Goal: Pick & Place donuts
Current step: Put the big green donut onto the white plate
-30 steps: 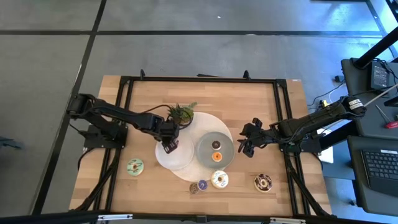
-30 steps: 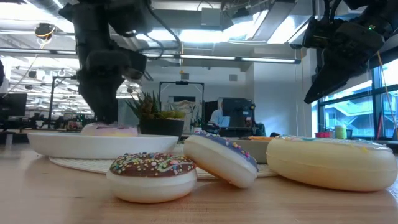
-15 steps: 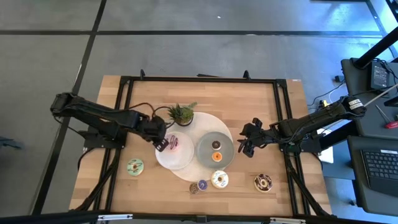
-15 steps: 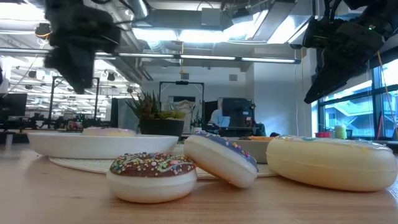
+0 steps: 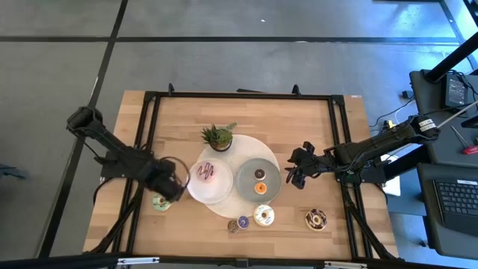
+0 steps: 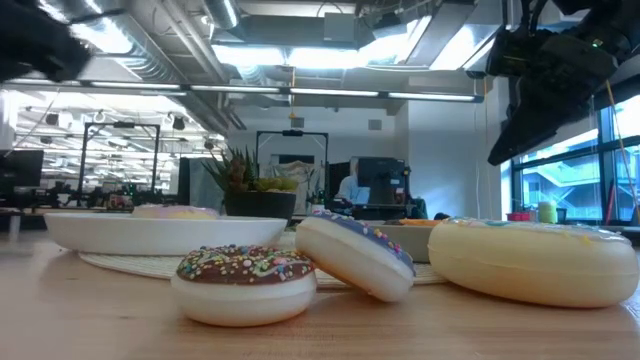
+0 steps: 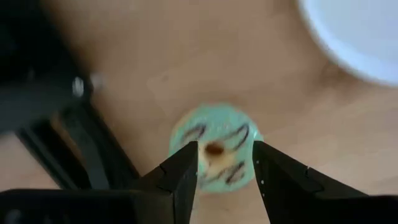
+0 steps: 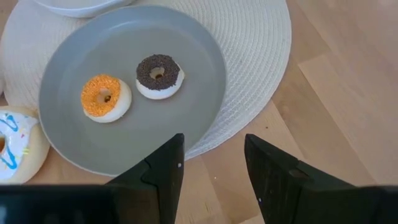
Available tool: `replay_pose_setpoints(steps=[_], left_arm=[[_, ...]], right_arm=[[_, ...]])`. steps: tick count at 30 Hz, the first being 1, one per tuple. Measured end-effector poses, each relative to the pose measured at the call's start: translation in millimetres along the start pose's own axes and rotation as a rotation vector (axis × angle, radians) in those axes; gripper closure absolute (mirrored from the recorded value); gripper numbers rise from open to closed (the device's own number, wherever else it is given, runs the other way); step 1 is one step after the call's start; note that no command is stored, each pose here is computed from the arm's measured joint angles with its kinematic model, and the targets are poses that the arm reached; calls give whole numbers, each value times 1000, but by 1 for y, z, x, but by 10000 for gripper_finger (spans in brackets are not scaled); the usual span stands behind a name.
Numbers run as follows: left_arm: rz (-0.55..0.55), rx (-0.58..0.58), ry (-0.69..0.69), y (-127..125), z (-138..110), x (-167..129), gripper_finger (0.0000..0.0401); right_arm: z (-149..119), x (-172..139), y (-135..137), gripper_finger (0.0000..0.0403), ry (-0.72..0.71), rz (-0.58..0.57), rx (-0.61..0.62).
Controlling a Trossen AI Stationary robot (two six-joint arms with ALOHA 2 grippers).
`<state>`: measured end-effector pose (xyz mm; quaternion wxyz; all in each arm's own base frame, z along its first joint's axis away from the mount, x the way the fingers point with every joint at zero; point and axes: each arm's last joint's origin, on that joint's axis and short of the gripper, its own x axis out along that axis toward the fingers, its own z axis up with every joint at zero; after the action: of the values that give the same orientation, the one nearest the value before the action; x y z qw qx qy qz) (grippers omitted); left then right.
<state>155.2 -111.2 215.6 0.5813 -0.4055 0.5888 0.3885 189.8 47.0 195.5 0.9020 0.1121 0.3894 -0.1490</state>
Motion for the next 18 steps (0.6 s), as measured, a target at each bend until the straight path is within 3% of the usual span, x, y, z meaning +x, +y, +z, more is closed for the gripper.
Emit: replay_pose_setpoints(steps=[10, 18], left_arm=[[34, -224, -20, 19, -30, 19, 257], [-5, -234, 16, 26, -33, 50, 253]], right_arm=[[1, 0, 1, 233, -10, 6, 5], [2, 0, 2, 233, -23, 15, 11]])
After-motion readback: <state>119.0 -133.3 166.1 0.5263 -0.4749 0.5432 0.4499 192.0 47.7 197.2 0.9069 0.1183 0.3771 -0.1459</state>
